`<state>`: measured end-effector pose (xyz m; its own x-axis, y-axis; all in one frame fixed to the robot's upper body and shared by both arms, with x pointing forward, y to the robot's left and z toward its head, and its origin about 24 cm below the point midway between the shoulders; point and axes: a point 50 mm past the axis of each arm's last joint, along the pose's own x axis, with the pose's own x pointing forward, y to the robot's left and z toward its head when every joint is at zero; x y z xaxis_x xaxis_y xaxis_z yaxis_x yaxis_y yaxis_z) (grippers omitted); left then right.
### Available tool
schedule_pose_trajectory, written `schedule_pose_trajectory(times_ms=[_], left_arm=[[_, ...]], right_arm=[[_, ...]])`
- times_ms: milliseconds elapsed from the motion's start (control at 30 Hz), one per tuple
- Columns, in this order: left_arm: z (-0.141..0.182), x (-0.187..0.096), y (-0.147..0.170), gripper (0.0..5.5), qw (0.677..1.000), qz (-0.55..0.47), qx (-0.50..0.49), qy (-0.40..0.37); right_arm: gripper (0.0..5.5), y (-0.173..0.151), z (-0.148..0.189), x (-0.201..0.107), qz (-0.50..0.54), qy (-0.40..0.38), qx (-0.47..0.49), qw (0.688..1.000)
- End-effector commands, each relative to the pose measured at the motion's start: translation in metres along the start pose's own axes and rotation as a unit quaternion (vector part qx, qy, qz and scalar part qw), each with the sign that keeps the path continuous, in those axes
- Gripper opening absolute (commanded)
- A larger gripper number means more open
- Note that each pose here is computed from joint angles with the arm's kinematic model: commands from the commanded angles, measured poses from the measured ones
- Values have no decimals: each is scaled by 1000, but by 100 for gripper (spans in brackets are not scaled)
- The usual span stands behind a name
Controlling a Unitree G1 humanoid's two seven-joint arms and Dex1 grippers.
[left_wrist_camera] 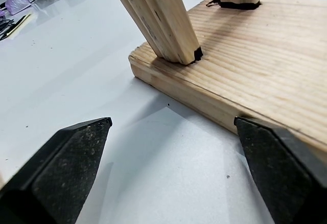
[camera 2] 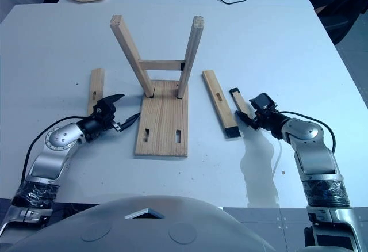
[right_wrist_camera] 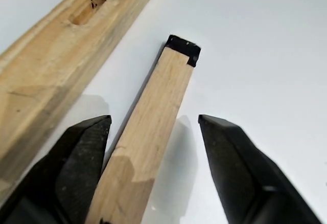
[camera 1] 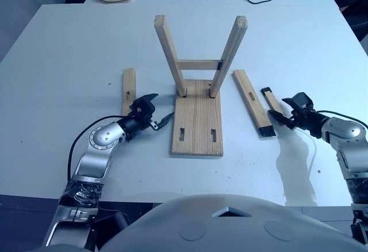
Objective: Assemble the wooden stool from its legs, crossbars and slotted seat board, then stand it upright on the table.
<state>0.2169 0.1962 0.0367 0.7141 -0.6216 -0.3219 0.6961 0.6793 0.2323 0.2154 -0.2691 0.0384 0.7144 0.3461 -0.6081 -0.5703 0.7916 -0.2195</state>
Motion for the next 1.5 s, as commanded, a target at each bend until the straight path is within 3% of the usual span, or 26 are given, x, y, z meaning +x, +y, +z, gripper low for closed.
schedule_pose_trajectory(times_ms=[33,333,500,633,767,867,967,1167,1500], left_arm=[[4,1,1,448,1000,11,-2,-5],[17,2,4,448,999,33,-7,-28],[25,3,3,448,999,38,-5,-38],[45,-1,4,448,996,36,-30,-74],[86,-14,9,448,982,17,-100,-158],[110,-27,-1,428,964,-61,-156,-208],[130,-35,-16,381,943,-148,-182,-237],[153,-27,-28,379,915,-244,-205,-247],[170,-17,-32,361,894,-302,-204,-262]], right_arm=[[265,5,-33,-1,1,78,11,997],[130,7,-36,4,42,67,97,992],[130,3,-31,8,45,43,133,989],[130,-14,13,1,52,-68,134,987],[130,-21,82,-33,165,-238,135,948],[130,-9,104,-56,265,-286,129,912],[130,7,117,-71,356,-305,122,875],[130,33,153,-57,460,-331,123,815],[130,65,169,-36,517,-323,104,786]])
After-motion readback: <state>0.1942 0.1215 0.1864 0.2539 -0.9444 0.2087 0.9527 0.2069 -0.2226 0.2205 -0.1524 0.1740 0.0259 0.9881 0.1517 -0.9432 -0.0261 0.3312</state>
